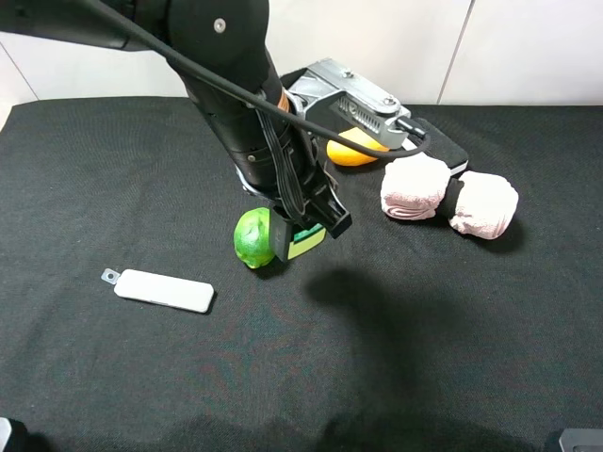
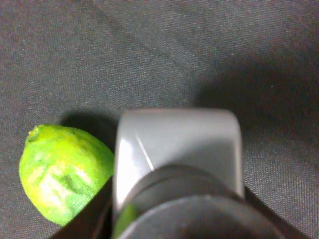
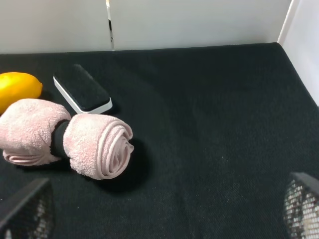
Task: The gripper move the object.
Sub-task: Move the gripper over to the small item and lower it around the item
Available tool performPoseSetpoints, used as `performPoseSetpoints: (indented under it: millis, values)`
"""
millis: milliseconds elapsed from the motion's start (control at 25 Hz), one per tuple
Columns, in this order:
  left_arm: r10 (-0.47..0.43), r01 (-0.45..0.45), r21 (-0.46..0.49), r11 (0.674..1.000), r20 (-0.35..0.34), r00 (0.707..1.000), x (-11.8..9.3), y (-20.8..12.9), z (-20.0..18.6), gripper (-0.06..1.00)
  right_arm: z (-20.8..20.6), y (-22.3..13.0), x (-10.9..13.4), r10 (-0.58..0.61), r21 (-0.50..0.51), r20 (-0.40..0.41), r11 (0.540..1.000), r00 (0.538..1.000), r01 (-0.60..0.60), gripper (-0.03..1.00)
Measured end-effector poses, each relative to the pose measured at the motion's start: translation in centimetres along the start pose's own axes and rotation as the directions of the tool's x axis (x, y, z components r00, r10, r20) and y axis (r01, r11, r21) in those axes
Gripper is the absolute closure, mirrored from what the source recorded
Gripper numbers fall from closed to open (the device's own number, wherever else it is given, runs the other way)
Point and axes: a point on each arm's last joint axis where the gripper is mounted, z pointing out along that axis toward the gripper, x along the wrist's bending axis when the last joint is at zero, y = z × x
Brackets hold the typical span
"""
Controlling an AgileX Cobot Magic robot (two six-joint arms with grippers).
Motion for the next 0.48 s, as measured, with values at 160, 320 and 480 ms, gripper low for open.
performPoseSetpoints:
  millis: [160,320,480]
  values:
    - [0.004,-0.004,-0.005,1.000,0.001,1.000,-0.13,0.04,-0.01,0.49,0.00,0.00,0.00,0.000,0.000,0.000,1.000,1.000,0.000,0.27]
    - [0.005,-0.005,-0.048,0.999,0.003,1.000,-0.15,0.44,-0.01,0.49,0.00,0.00,0.00,0.000,0.000,0.000,1.000,1.000,0.000,0.27]
    - [0.006,-0.005,-0.054,0.999,0.004,1.000,-0.20,0.60,0.80,0.49,0.00,0.00,0.00,0.000,0.000,0.000,1.000,1.000,0.000,0.27]
